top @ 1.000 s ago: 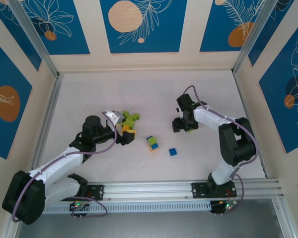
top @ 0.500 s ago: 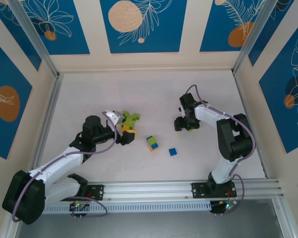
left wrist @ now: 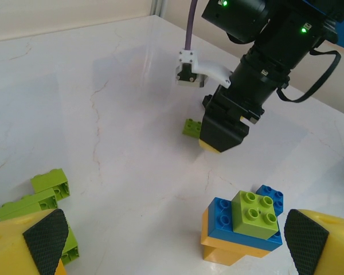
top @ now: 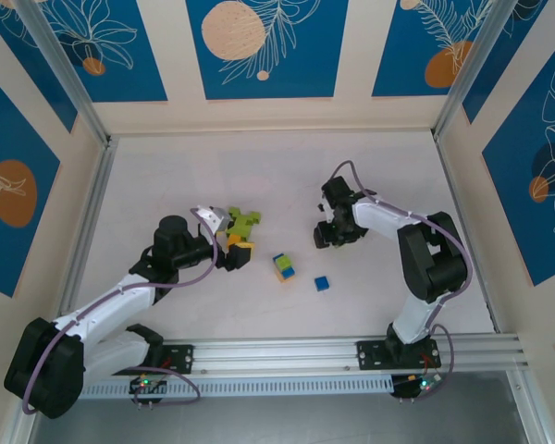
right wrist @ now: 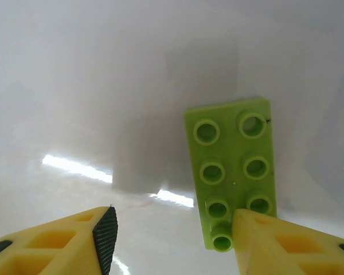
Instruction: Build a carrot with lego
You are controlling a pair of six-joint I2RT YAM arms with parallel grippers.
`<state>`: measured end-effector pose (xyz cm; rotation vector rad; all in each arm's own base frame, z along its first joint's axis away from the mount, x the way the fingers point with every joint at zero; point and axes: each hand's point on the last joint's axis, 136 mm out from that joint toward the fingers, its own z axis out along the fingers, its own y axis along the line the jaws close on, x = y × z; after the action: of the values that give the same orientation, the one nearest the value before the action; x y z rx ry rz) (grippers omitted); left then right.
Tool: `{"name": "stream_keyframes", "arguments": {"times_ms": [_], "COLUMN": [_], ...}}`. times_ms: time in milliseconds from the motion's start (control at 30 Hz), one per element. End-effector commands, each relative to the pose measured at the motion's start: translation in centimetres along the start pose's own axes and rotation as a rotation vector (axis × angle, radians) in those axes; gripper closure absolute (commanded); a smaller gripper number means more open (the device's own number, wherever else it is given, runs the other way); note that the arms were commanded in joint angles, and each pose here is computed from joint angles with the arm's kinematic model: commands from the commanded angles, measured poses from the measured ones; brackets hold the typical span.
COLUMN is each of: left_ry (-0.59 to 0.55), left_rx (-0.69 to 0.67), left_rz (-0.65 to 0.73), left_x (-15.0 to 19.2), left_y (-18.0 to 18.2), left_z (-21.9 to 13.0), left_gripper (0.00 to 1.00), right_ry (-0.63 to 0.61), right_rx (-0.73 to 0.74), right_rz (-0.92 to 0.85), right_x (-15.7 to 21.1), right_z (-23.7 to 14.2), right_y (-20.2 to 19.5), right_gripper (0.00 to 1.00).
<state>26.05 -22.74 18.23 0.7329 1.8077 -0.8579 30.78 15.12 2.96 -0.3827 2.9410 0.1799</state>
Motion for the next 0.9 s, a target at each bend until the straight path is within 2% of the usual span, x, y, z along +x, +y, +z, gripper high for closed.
{"name": "stream_keyframes", "arguments": {"times_ms": [0, 400, 867], "left_ry": [-0.041, -0.042, -0.041], "left_rx": [0.029, 0.030, 0.030], "left_rz": [0.038, 0.037, 0.039], "left_x": [-1.8, -1.8, -1.8], "left_y": [-0.6, -0.6, -0.6], "left_z": [0.0, -0.1, 0.0], "left_gripper": [0.00, 0.01, 0.01], "right_ry": [0.050, -0.049, 0.023], "right_rx": [-0.039, -0.014, -0.006], "right_rz": [-0.008, -0.052, -0.102], "right_x": [1.3, -1.3, -1.3], "right_z": [-0.3, -4.6, -1.3], "right_y": [2.2, 2.7, 1.1], "right_gripper": [0.43, 0.43, 0.42]}}
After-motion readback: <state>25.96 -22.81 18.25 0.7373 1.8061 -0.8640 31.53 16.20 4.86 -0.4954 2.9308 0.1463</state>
